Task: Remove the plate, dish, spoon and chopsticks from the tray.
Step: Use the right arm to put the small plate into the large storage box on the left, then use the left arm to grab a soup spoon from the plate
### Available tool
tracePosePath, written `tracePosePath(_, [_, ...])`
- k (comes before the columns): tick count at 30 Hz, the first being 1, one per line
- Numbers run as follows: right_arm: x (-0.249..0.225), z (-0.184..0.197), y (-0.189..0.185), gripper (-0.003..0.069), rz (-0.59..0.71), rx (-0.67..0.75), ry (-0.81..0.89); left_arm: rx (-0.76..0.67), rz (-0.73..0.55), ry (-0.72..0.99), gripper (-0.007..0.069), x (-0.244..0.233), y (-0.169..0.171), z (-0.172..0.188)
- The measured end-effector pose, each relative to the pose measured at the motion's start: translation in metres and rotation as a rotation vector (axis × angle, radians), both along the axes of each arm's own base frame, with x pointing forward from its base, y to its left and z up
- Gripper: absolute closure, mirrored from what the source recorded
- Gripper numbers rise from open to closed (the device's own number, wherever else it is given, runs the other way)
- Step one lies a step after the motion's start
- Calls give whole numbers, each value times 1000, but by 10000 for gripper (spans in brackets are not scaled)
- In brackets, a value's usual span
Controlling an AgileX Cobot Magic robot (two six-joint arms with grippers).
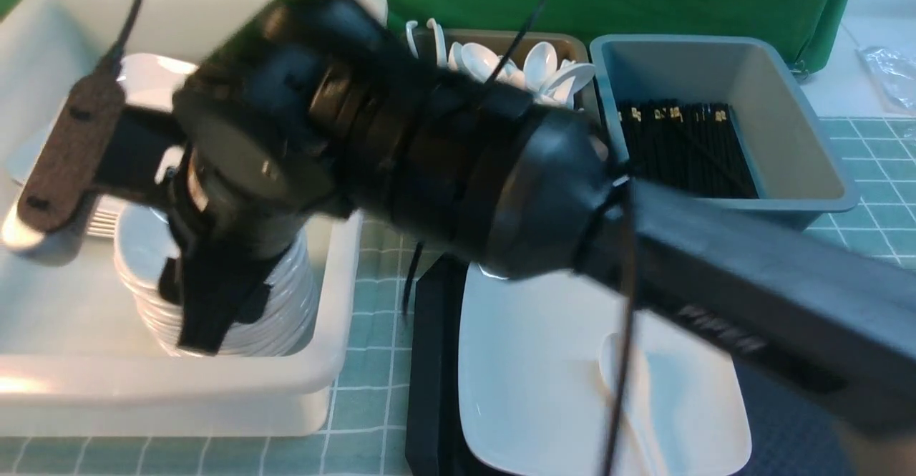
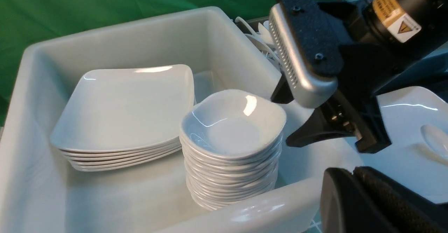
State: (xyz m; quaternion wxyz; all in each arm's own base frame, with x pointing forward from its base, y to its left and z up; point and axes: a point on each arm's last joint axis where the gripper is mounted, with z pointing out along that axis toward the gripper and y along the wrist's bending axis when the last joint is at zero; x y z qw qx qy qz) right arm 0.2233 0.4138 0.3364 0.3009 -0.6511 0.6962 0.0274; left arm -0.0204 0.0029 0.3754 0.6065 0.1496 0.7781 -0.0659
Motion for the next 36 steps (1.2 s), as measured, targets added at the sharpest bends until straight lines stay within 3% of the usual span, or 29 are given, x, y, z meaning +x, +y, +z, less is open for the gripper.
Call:
tracePosePath(3, [-11,29,-27,194,-59,-51,41,-7,-49,5,608,2,-5,1])
tracePosePath(9, [-23,84,-77,472,-207,90,36,-6,-240,82,608,28,-30,6])
tracePosePath(13, [-31,89,-127,552,-351,104,93,-15,-289,198,608,56,-43,4])
tracePosePath(22, [-66,53,-239,533,-636,43,153,-63,-384,454,608,112,-71,-12])
tracePosePath(27, [-98,35,-294,524,-755,71,121,-116,-551,515,608,144,-103,-22])
tracePosePath(31, [-128,30,-339,519,-834,189,93,-132,-641,559,621,169,-146,-42])
tracePosePath(36, [-155,36,-378,517,-850,367,64,-32,-724,676,624,173,-228,-81])
